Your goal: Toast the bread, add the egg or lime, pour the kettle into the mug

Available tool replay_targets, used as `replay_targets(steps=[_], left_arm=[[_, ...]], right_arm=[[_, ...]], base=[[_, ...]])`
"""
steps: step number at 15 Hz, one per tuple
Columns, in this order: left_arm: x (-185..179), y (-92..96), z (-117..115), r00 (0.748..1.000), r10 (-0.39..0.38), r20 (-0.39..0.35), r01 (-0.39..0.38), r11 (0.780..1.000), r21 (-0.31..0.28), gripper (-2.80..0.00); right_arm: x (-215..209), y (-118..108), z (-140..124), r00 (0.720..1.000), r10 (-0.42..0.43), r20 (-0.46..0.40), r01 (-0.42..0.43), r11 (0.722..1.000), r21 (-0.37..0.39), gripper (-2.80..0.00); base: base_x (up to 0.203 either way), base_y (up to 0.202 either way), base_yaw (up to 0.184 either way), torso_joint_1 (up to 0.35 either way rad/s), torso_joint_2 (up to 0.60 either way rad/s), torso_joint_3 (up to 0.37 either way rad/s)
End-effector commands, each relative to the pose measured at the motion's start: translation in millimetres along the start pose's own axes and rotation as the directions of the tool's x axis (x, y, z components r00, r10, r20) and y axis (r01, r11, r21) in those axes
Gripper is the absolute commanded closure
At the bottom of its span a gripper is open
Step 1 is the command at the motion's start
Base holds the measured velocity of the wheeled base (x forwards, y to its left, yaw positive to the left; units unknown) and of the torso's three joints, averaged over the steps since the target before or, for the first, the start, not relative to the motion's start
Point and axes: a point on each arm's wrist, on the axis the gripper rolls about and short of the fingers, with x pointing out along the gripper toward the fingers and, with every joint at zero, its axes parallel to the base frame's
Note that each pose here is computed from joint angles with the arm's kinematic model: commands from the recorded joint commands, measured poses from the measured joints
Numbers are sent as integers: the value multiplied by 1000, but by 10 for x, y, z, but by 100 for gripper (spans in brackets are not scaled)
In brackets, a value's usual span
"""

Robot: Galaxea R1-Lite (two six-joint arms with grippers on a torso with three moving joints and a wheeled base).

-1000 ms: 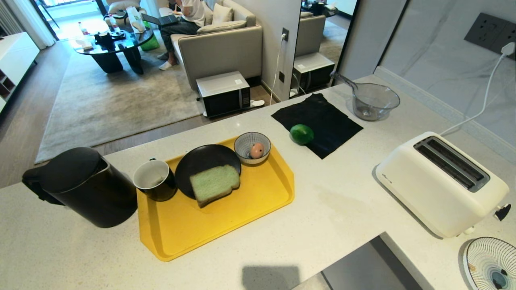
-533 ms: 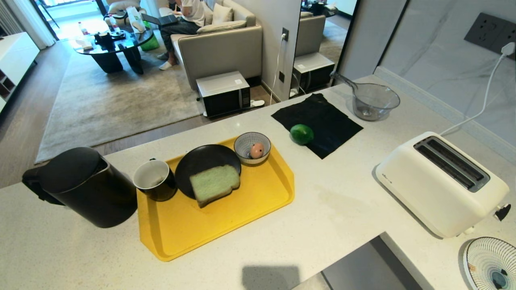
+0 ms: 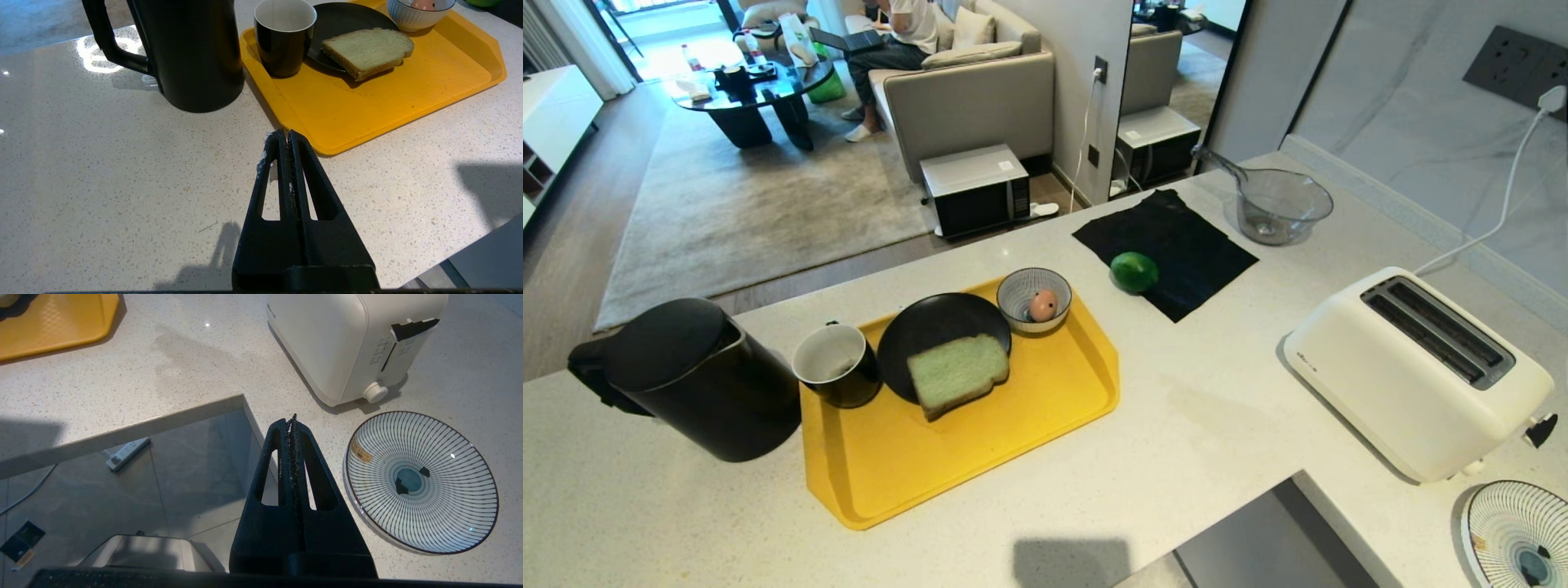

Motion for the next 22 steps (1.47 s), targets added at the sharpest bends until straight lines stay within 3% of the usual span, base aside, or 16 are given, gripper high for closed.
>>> replay_targets(steps=[1,5,17,22], left_arm=[[11,1,-47,1000,2,-16,-2,1000,0,0],[11,1,-47,1000,2,-16,-2,1000,0,0],[11,1,-47,1000,2,-16,-2,1000,0,0],[11,1,-47,1000,2,-16,-2,1000,0,0]], right_arm=[[1,0,-1,1000,1,-2,-1,1000,-1,0],[0,0,0,1000,1,0,-1,1000,-1,0],[1,0,0,1000,0,-2,0,1000,2,0],[0,0,0,1000,1,0,-1,1000,5,0]], base=[[0,0,0,0,0,0],[0,-2,17,1,2,0],[0,-7,158,3,4,2],[0,0,0,0,0,0]])
